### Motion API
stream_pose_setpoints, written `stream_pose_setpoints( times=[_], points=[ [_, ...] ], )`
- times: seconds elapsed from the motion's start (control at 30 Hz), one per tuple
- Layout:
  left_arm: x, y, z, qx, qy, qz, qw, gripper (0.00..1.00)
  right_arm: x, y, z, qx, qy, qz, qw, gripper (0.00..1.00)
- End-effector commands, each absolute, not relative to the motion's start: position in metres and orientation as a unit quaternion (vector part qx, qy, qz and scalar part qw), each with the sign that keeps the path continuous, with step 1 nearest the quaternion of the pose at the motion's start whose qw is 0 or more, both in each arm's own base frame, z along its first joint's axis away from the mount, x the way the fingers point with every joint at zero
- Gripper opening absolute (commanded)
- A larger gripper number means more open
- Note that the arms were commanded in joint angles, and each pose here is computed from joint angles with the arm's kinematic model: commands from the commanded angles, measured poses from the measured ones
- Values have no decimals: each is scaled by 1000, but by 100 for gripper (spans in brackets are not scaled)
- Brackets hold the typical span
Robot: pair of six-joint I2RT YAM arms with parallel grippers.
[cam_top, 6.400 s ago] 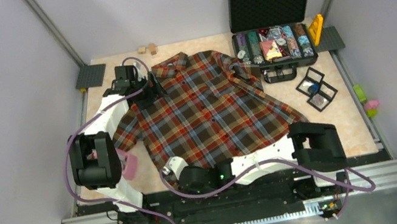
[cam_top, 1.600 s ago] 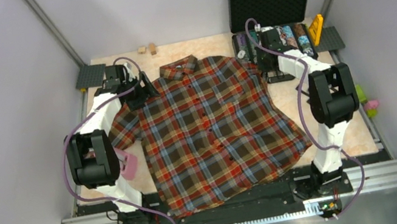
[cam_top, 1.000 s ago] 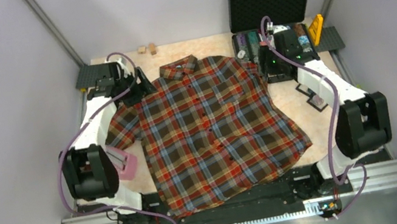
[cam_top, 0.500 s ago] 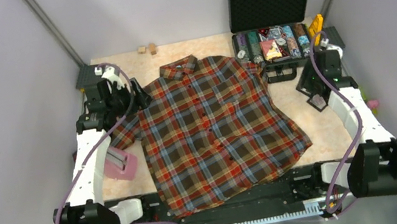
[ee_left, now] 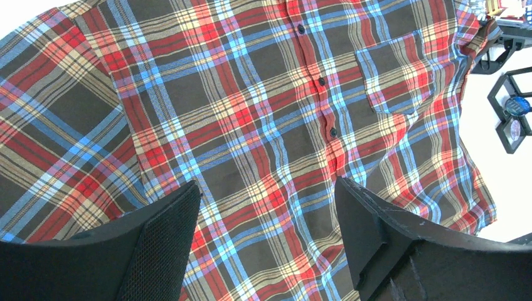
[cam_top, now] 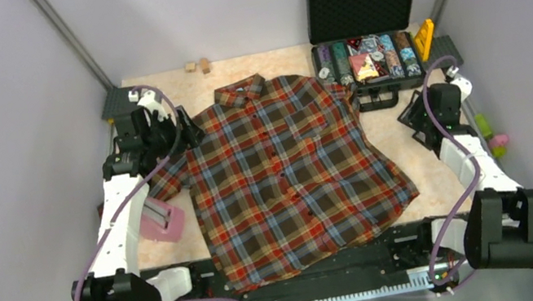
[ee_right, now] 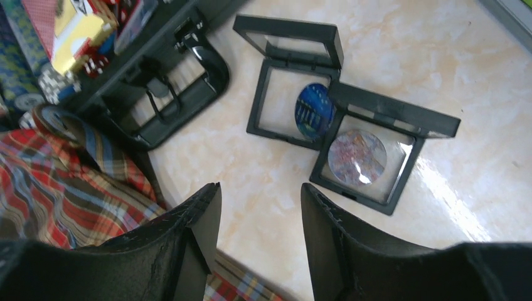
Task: Pin the brooch onto the clothing
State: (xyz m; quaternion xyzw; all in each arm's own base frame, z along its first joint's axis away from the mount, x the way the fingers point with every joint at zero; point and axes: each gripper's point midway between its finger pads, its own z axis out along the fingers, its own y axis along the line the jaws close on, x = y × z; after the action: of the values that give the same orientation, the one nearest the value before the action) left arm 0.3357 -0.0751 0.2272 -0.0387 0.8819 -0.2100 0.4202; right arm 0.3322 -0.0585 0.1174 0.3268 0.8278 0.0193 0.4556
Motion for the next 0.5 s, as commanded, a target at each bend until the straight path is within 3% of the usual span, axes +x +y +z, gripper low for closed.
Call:
stream_pose_setpoints(
  times=[0.0,0.47],
  points=[
    [331,-79,238,-14,874,-219,434,83,356,-75,131,367,776,30,511,52],
    [330,-84,236,-4,875,-229,427,83,357,-92,87,419,771,20,479,48]
  ],
)
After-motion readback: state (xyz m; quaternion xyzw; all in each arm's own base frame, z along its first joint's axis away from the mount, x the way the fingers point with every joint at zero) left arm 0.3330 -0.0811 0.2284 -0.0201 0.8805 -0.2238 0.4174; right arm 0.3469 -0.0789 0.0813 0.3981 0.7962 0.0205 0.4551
